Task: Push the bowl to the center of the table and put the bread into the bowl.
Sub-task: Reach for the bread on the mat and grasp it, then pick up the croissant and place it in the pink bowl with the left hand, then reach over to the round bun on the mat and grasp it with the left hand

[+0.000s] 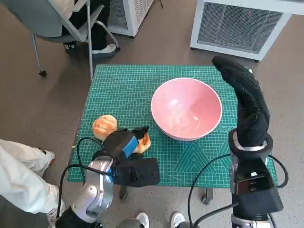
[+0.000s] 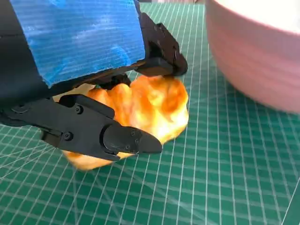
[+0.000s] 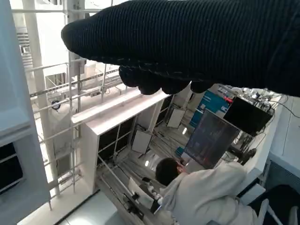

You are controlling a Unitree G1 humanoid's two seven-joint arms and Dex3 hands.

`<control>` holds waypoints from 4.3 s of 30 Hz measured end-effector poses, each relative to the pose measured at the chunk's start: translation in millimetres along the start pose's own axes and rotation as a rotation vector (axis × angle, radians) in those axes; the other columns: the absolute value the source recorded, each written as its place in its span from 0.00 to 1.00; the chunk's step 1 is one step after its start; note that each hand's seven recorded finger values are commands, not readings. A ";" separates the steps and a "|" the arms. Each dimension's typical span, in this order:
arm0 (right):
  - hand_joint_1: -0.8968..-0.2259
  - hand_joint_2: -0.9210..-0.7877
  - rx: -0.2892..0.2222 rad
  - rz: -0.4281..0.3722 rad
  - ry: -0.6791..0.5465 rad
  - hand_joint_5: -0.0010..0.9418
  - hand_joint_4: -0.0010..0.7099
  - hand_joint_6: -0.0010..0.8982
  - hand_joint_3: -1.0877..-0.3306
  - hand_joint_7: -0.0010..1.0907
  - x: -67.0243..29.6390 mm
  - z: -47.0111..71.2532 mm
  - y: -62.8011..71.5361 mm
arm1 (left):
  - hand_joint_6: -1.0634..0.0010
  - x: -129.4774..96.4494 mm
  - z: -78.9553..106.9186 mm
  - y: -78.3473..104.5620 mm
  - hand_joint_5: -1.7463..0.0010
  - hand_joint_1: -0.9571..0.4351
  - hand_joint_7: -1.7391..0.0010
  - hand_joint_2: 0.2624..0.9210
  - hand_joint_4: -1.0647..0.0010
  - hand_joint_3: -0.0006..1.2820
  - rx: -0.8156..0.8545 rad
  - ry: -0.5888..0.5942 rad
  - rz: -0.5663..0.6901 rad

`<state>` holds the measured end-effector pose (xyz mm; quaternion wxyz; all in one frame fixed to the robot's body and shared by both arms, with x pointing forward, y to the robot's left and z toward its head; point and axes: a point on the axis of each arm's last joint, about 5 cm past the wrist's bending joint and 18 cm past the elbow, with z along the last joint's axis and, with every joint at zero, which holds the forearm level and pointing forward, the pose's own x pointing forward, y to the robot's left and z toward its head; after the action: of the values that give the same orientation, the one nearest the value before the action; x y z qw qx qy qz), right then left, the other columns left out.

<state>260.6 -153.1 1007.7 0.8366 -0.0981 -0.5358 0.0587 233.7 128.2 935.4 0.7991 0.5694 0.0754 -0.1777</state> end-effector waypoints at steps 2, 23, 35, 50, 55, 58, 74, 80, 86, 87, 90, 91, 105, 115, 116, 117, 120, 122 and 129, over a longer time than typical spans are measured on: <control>0.72 0.00 0.001 0.001 0.000 0.00 0.59 0.02 0.70 0.84 0.0 0.0 0.2 | 0.44 1.0 -1.7 -0.3 0.22 0.66 0.42 1.00 0.42 0.10 -0.007 -0.011 0.010; 0.71 0.00 0.024 -0.011 0.007 0.00 0.59 0.01 0.69 0.85 -0.8 -0.9 0.3 | 0.46 -4.3 -20.1 20.2 0.37 0.69 0.30 1.00 0.31 0.05 -0.123 -0.067 0.169; 0.71 0.00 0.029 -0.020 0.010 0.00 0.59 0.01 0.69 0.86 -2.1 -0.9 0.1 | 0.33 -23.5 -1.2 71.7 0.42 0.69 0.41 0.95 0.18 0.01 -0.156 -0.224 0.485; 0.76 0.00 0.021 -0.025 0.004 0.00 0.59 0.02 0.70 0.84 -1.9 1.3 -2.2 | 0.26 -16.8 57.1 117.1 0.37 0.69 0.49 0.93 0.19 0.01 -0.067 -0.671 0.754; 0.76 0.00 0.015 -0.028 -0.004 0.00 0.59 0.03 0.70 0.83 -2.0 3.2 -3.2 | 0.36 1.6 66.6 116.8 0.36 0.69 0.40 0.98 0.25 0.02 -0.035 -0.696 0.681; 0.76 0.00 0.010 -0.030 0.001 0.00 0.59 0.04 0.71 0.82 -3.7 3.4 -3.6 | 0.41 12.0 72.6 114.7 0.35 0.69 0.36 0.99 0.30 0.04 -0.019 -0.691 0.636; 0.78 0.00 -0.025 -0.040 0.005 0.01 0.60 0.08 0.73 0.76 -6.5 4.5 -6.3 | 0.45 59.9 95.5 89.5 0.28 0.69 0.34 1.00 0.38 0.08 0.107 -0.700 0.426; 0.78 0.00 -0.038 -0.059 -0.003 0.01 0.60 0.10 0.74 0.73 -6.2 5.9 -9.4 | 0.62 71.4 93.6 90.5 0.66 0.63 0.63 0.99 0.60 0.10 0.083 -0.675 0.240; 0.78 0.00 -0.042 -0.068 -0.013 0.01 0.61 0.11 0.74 0.72 -5.3 7.3 -10.7 | 0.74 78.9 88.8 97.1 0.96 0.52 0.90 1.00 0.82 0.08 0.058 -0.649 -0.040; 0.78 0.00 -0.043 -0.069 -0.013 0.01 0.61 0.11 0.74 0.72 -5.3 7.4 -10.9 | 0.75 80.0 88.0 98.4 0.97 0.52 0.91 1.00 0.84 0.09 0.050 -0.648 -0.082; 0.77 0.00 -0.046 -0.073 -0.015 0.01 0.61 0.12 0.74 0.71 -5.5 8.0 -11.2 | 0.76 82.1 84.8 103.6 0.99 0.49 0.94 1.00 0.87 0.08 0.029 -0.644 -0.178; 0.77 0.00 -0.047 -0.074 -0.015 0.01 0.61 0.12 0.74 0.71 -5.7 8.1 -11.3 | 0.75 81.9 83.8 104.8 0.99 0.48 0.94 1.00 0.88 0.08 0.029 -0.646 -0.178; 0.78 0.00 -0.048 -0.080 -0.011 0.01 0.61 0.14 0.74 0.68 -7.6 8.4 -12.3 | 0.64 58.2 50.5 133.4 0.98 0.45 0.93 1.00 0.80 0.06 0.018 -0.811 0.095; 0.75 0.00 -0.049 -0.082 0.000 0.00 0.60 0.15 0.76 0.66 -12.2 9.3 -13.4 | 0.54 23.7 -11.8 159.6 0.97 0.50 0.92 0.99 0.67 0.02 0.044 -0.791 0.281; 0.75 0.00 -0.049 -0.082 0.000 0.00 0.60 0.15 0.76 0.66 -12.3 9.3 -13.6 | 0.53 20.0 -17.7 161.8 0.97 0.50 0.92 0.99 0.66 0.02 0.052 -0.776 0.293; 0.75 0.00 -0.048 -0.083 0.000 0.00 0.60 0.15 0.76 0.66 -12.4 9.4 -13.6 | 0.53 16.4 -22.8 163.6 0.97 0.50 0.92 0.99 0.66 0.02 0.060 -0.762 0.303; 0.75 0.00 -0.046 -0.083 -0.001 0.00 0.60 0.15 0.76 0.65 -12.3 9.6 -13.7 | 0.53 6.3 -36.8 167.4 0.97 0.50 0.92 0.99 0.65 0.02 0.086 -0.717 0.321; 0.75 0.00 -0.045 -0.083 -0.002 0.00 0.60 0.15 0.76 0.65 -12.2 9.8 -13.6 | 0.53 -1.1 -45.3 169.3 0.97 0.49 0.92 0.99 0.64 0.01 0.105 -0.682 0.326; 0.75 0.00 -0.036 -0.083 -0.004 0.00 0.60 0.16 0.76 0.64 -11.7 10.0 -12.8 | 0.54 -20.1 -67.8 167.1 0.98 0.49 0.94 1.00 0.65 0.01 0.142 -0.549 0.278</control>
<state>246.5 -166.9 1004.2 0.8352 -0.0907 -0.5422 0.0147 282.4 243.9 1066.5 0.7644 0.5593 -0.2343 -0.2188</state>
